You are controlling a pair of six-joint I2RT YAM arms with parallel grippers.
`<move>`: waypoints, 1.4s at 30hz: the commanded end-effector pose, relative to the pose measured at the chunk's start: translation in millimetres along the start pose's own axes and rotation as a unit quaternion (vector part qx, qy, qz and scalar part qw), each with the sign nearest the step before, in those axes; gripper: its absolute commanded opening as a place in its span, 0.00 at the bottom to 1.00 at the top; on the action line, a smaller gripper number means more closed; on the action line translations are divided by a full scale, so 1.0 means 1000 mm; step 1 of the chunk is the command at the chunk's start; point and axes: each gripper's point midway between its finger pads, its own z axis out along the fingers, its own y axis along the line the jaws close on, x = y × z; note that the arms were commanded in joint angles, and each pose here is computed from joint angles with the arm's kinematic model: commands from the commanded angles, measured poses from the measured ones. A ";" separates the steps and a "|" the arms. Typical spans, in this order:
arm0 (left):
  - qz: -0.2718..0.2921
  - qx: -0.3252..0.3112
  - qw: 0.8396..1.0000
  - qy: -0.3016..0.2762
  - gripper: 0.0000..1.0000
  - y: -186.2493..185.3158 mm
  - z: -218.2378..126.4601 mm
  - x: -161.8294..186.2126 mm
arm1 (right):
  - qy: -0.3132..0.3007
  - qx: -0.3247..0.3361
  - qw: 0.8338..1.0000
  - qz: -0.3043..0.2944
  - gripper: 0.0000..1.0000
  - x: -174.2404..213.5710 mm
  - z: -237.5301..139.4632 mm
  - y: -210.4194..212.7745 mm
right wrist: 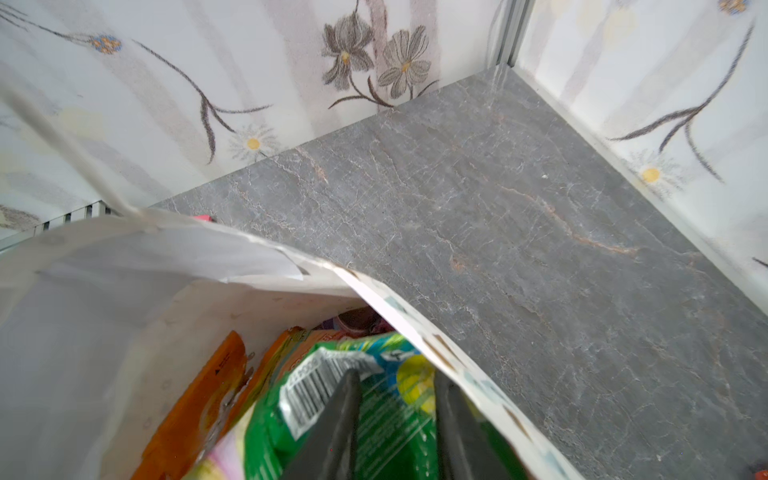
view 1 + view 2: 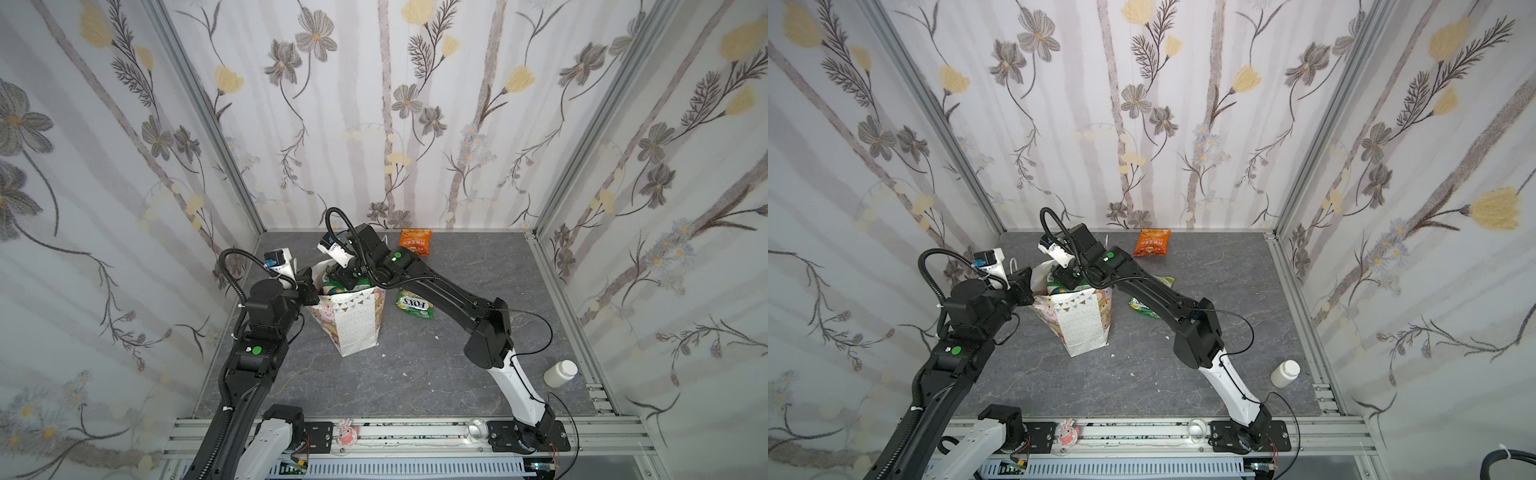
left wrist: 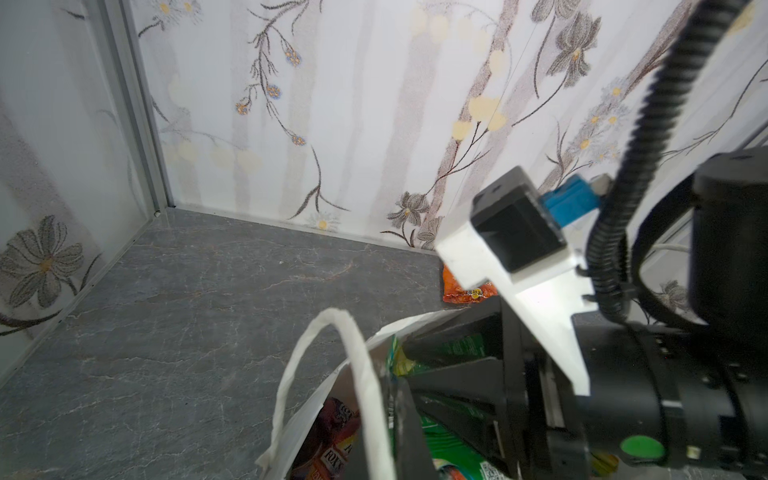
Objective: Place the snacks into the paper bag
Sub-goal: 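Open the right gripper and lift it out of the paper bag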
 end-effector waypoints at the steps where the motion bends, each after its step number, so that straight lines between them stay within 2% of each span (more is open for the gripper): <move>1: 0.001 0.007 0.999 -0.036 0.05 -0.004 -0.009 -0.016 | 0.061 -0.028 0.998 -0.003 0.32 0.034 0.013 0.009; 3: 0.001 0.011 0.999 -0.048 0.05 -0.006 -0.014 -0.021 | 0.086 -0.030 0.996 0.000 0.32 0.048 0.020 0.008; 6: 0.001 0.012 0.999 -0.048 0.05 -0.006 -0.015 -0.021 | 0.092 -0.033 0.995 -0.001 0.31 0.050 0.018 0.014; 11: 0.001 0.013 0.999 -0.048 0.04 -0.006 -0.016 -0.022 | 0.031 -0.030 0.999 -0.008 0.33 0.006 -0.007 0.023; 12: 0.001 0.013 0.999 -0.048 0.05 -0.005 -0.016 -0.022 | 0.009 -0.026 1.000 -0.007 0.36 -0.009 -0.017 0.023; 16: 0.001 0.011 0.999 -0.045 0.05 -0.004 -0.015 -0.021 | -0.079 -0.017 0.997 -0.003 0.37 -0.067 -0.062 0.028; 18: 0.001 0.010 0.999 -0.046 0.05 -0.004 -0.015 -0.022 | -0.117 -0.001 0.993 0.001 0.43 -0.090 -0.087 0.027; 22: 0.000 0.006 0.999 -0.049 0.05 -0.002 -0.017 -0.023 | -0.165 0.043 0.985 0.008 0.40 -0.121 -0.137 0.021; 26: 0.001 0.002 0.999 -0.049 0.05 -0.001 -0.016 -0.023 | -0.188 0.065 0.980 0.019 0.40 -0.133 -0.181 0.022; 31: 0.001 0.000 0.999 -0.048 0.05 0.000 -0.016 -0.022 | -0.213 0.092 0.971 0.048 0.41 -0.111 -0.224 0.022; 33: 0.001 -0.002 0.999 -0.049 0.05 0.000 -0.016 -0.022 | -0.238 0.103 0.964 0.063 0.43 -0.093 -0.240 0.021; 34: 0.001 -0.003 0.999 -0.049 0.05 0.001 -0.017 -0.022 | -0.265 0.107 0.956 0.073 0.44 -0.089 -0.263 0.023; 36: 0.001 -0.002 0.999 -0.051 0.05 0.001 -0.017 -0.022 | -0.277 0.116 0.949 0.091 0.46 -0.066 -0.280 0.022; 42: -0.001 0.008 0.999 -0.042 0.05 -0.003 -0.014 -0.020 | -0.242 0.162 0.944 0.155 0.51 0.012 -0.291 0.007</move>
